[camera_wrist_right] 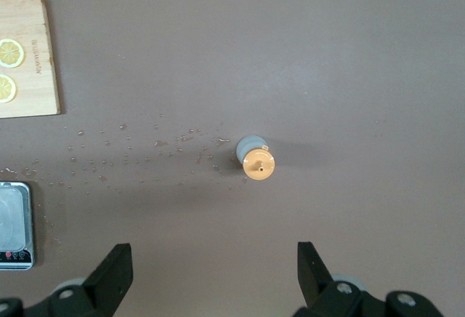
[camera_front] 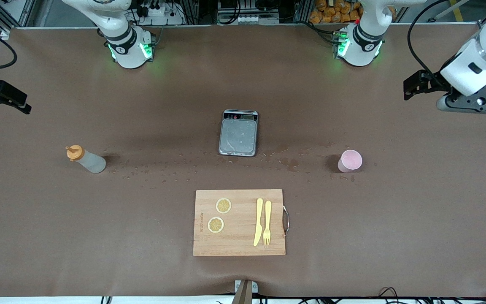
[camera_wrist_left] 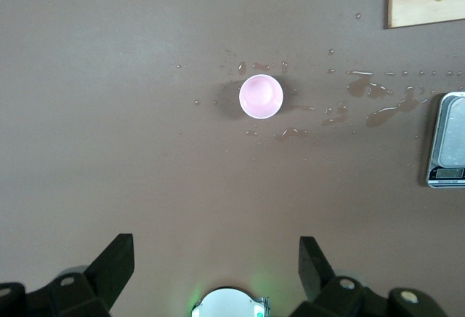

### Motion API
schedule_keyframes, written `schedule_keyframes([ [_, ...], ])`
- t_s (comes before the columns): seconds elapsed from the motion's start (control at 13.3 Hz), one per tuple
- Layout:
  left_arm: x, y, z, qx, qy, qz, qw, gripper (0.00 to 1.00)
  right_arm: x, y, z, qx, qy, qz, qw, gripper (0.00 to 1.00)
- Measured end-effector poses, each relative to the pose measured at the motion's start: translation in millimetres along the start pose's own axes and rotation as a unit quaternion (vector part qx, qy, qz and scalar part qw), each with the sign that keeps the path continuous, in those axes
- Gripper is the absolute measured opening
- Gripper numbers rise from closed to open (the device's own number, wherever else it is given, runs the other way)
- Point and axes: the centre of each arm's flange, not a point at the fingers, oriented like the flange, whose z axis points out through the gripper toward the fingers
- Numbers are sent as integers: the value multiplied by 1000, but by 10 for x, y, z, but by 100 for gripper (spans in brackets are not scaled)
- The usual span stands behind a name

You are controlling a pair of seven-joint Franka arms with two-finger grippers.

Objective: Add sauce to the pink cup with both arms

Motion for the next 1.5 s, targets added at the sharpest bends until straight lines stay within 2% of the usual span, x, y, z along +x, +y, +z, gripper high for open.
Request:
schedule_keyframes([
  [0.3, 218, 11, 297, -1, -22, 2, 1000, 100, 81, 401, 184, 3, -17, 34, 999, 100],
  [0.53, 458, 14, 567, -3, -24, 2, 1000, 100, 100, 805, 421, 28, -38, 72, 996, 100],
  [0.75, 705, 21, 895, -6, -28, 2, 1000, 100, 84, 1152, 531, 42, -48, 103, 993, 100],
  [0.98, 897, 54, 1201, -7, -36, 5, 999, 100, 35, 1357, 675, 66, -77, 129, 986, 100],
  [1.13, 968, 50, 1353, -8, -44, 4, 999, 100, 15, 1508, 799, 74, -98, 175, 977, 100],
  [1.35, 1109, 97, 1584, -3, -42, 9, 999, 100, 66, 1589, 1010, 69, -125, 267, 953, 100],
  [1.5, 1207, 164, 1775, -3, -43, 15, 999, 100, 108, 1602, 1137, 65, -140, 306, 940, 100],
])
